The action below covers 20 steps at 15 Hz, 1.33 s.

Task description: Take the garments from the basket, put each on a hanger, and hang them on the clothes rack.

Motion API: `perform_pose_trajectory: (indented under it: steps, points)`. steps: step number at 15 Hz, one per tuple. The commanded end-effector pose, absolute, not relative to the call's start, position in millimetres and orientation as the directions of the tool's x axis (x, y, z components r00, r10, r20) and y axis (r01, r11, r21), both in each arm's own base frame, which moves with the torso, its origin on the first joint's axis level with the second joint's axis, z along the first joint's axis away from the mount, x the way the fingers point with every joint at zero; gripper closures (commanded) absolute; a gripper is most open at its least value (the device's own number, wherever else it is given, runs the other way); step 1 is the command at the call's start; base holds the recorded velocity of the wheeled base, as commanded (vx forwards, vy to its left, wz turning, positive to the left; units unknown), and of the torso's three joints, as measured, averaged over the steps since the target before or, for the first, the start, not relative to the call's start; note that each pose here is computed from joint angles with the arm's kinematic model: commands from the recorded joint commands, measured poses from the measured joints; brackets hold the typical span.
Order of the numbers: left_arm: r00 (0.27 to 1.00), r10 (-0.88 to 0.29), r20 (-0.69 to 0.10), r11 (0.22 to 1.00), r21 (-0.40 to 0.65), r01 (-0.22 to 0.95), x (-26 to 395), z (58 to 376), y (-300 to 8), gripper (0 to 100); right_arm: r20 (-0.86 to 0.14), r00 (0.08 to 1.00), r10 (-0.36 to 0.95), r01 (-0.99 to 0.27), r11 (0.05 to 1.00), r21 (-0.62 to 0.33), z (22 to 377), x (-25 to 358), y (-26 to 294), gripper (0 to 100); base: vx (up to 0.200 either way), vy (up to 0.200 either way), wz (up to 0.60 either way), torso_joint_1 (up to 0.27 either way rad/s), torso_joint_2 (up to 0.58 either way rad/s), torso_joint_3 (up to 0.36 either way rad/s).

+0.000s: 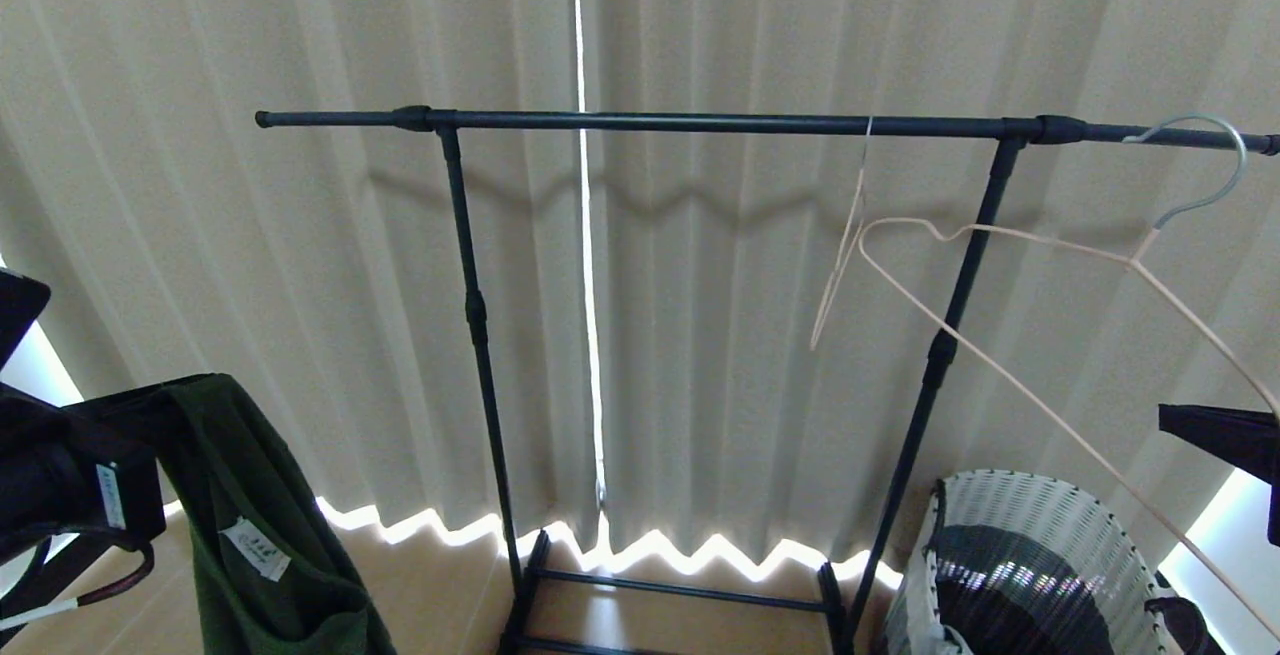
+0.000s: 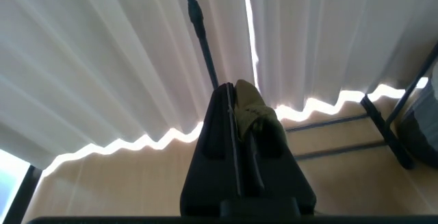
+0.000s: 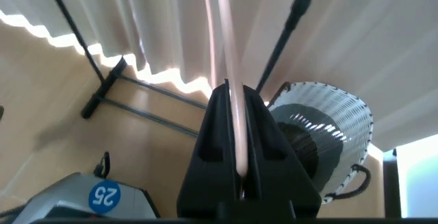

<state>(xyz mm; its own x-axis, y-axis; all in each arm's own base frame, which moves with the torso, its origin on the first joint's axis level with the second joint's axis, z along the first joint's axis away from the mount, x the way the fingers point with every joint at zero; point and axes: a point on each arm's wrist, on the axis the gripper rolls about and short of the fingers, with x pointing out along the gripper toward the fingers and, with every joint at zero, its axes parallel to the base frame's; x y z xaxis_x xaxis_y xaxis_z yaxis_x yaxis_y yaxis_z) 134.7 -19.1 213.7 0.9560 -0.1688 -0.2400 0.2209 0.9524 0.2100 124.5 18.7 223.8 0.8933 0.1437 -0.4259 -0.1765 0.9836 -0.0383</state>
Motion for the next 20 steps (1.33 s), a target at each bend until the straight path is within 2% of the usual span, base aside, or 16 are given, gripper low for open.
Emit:
perform_pose_trajectory:
  steps: [1,6,8,14,18,20]
  points:
    - [0.958,-0.169,-0.232,0.953,0.210,0.219,136.3,217.6,-19.4,100,-0.392,0.901,0.186,-0.211,0.977,-0.020,223.6,122.6,19.5,100,0.000,0.000,0.00,0.000,0.00,0.000]
    - [0.943,-0.164,-0.289,0.949,0.213,0.231,161.4,216.5,-31.3,100,-0.330,0.883,0.333,-0.337,0.940,0.047,227.7,123.4,27.3,100,0.000,0.000,0.00,0.000,0.00,0.000]
    - [0.942,-0.161,-0.294,0.959,0.178,0.220,171.7,220.3,-43.5,100,-0.315,0.860,0.400,-0.399,0.914,0.073,229.7,122.4,36.5,100,0.000,0.000,0.00,0.000,0.00,0.000]
    - [0.933,-0.207,-0.294,0.971,0.055,0.233,211.2,234.3,-97.1,100,-0.428,0.694,0.579,-0.599,0.794,0.103,214.4,140.1,81.8,100,0.000,0.000,0.00,0.000,0.00,0.000]
    - [0.933,-0.220,-0.283,0.969,0.044,0.242,233.7,241.1,-117.8,100,-0.400,0.607,0.687,-0.704,0.698,0.129,215.0,133.1,102.6,100,0.000,0.000,0.00,0.000,0.00,0.000]
    - [0.945,-0.166,-0.283,0.980,0.060,0.190,247.8,240.4,-124.4,100,-0.398,0.577,0.713,-0.723,0.673,0.157,215.3,129.3,108.0,100,0.000,0.000,0.00,0.000,0.00,0.000]
